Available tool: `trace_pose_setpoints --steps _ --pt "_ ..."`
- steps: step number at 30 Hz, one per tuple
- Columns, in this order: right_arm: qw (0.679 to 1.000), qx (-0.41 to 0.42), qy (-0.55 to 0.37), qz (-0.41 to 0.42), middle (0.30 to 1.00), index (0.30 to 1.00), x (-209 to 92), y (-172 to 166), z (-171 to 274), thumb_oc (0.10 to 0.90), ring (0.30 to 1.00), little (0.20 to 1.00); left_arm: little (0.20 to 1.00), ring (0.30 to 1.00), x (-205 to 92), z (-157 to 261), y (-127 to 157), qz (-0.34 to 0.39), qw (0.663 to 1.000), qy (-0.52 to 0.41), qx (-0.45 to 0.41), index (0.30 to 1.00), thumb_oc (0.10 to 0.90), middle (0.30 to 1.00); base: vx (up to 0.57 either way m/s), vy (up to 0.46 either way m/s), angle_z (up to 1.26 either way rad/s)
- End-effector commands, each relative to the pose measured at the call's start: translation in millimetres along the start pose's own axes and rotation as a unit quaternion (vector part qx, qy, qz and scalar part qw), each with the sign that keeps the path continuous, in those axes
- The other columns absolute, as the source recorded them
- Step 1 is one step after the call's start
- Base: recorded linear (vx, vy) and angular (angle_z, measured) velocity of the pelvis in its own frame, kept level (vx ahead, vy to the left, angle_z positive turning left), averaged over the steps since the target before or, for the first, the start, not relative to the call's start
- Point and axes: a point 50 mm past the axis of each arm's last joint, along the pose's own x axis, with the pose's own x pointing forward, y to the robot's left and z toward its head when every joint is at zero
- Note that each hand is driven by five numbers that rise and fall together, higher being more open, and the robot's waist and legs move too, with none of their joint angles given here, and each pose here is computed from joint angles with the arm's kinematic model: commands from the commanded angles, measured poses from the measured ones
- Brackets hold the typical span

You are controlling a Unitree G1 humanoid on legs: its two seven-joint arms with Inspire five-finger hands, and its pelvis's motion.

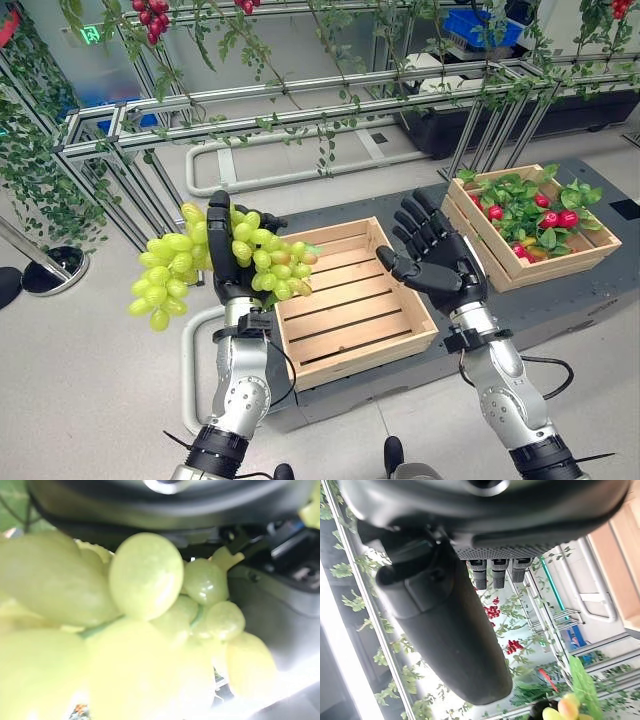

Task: Pick up the fruits from the basket on one side to the basket on the other side

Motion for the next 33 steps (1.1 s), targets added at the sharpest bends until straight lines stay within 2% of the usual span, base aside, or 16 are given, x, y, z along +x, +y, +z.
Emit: trace_pose_setpoints --steps 1,8,13,14,17,18,19,21,22,23,28,30,33 --pt "0.989 -0.013 -0.088 0.119 0.9 0.9 7.1 29.0 36.9 0.8 0.9 0.9 0.3 0.3 19.7 31.5 -39.2 -0.123 0.988 -0.077 0.055 0.3 0.4 0.3 0.0 0.0 0.0" --pt "0.98 0.0 -0.083 0.183 0.9 0.9 9.1 50.7 37.3 0.8 0.9 0.9 0.3 0.3 17.1 39.1 -52.2 -0.136 0.968 -0.133 0.161 0.3 0.4 0.3 0.0 0.0 0.0" --pt "0.977 -0.007 -0.083 0.195 0.9 0.9 9.7 52.5 39.8 0.8 0.9 0.9 0.3 0.3 19.2 42.8 -58.8 -0.157 0.93 -0.159 0.291 0.3 0.4 0.3 0.0 0.0 0.0" --pt "0.978 -0.013 -0.083 0.193 0.9 0.9 9.2 50.7 40.5 0.8 0.9 0.9 0.3 0.3 19.7 41.9 -60.4 -0.17 0.904 -0.163 0.358 0.3 0.4 0.3 0.0 0.0 0.0" --pt "0.978 -0.02 -0.086 0.191 0.9 0.9 8.1 47.8 44.5 0.8 0.9 0.9 0.3 0.3 22.7 45.1 -59.0 -0.178 0.875 -0.164 0.419 0.3 0.4 0.3 0.0 0.0 0.0" --pt "0.977 -0.027 -0.088 0.19 0.9 0.9 6.7 44.9 46.5 0.8 0.9 0.9 0.3 0.3 23.0 45.6 -56.3 -0.187 0.848 -0.167 0.468 0.3 0.4 0.3 0.0 0.0 0.0" --pt "0.977 -0.029 -0.09 0.191 0.9 0.9 6.2 43.8 47.3 0.8 0.9 0.9 0.3 0.3 23.3 46.6 -55.3 -0.19 0.837 -0.171 0.484 0.3 0.4 0.3 0.0 0.0 0.0" --pt "0.976 -0.039 -0.099 0.191 0.9 0.9 5.3 40.4 53.2 0.8 0.9 0.9 0.3 0.3 26.9 48.9 -51.2 -0.207 0.783 -0.167 0.562 0.3 0.4 0.3 0.0 0.0 0.0" --pt "0.976 -0.04 -0.1 0.191 0.9 0.9 5.2 40.2 53.8 0.8 0.9 0.9 0.3 0.3 27.2 49.6 -51.0 -0.207 0.779 -0.169 0.568 0.3 0.4 0.3 0.0 0.0 0.0" --pt "0.975 -0.045 -0.106 0.192 0.9 0.9 6.0 37.9 57.6 0.8 0.9 0.9 0.3 0.3 30.0 50.0 -46.1 -0.219 0.735 -0.167 0.62 0.3 0.4 0.3 0.0 0.0 0.0" --pt "0.973 -0.053 -0.124 0.186 0.9 0.9 9.7 33.0 67.0 0.8 0.9 0.9 0.3 0.3 39.9 56.0 -33.1 -0.228 0.643 -0.154 0.714 0.3 0.4 0.3 0.0 0.0 0.0" --pt "0.973 -0.053 -0.127 0.184 0.9 0.9 10.2 32.8 67.6 0.8 0.9 0.9 0.3 0.3 41.0 57.5 -30.1 -0.225 0.625 -0.154 0.731 0.3 0.4 0.3 0.0 0.0 0.0" --pt "0.975 -0.049 -0.128 0.177 0.9 0.9 11.6 31.5 69.1 0.8 0.9 0.9 0.3 0.3 43.6 64.4 -28.3 -0.228 0.552 -0.18 0.782 0.3 0.4 0.3 0.0 0.0 0.0"
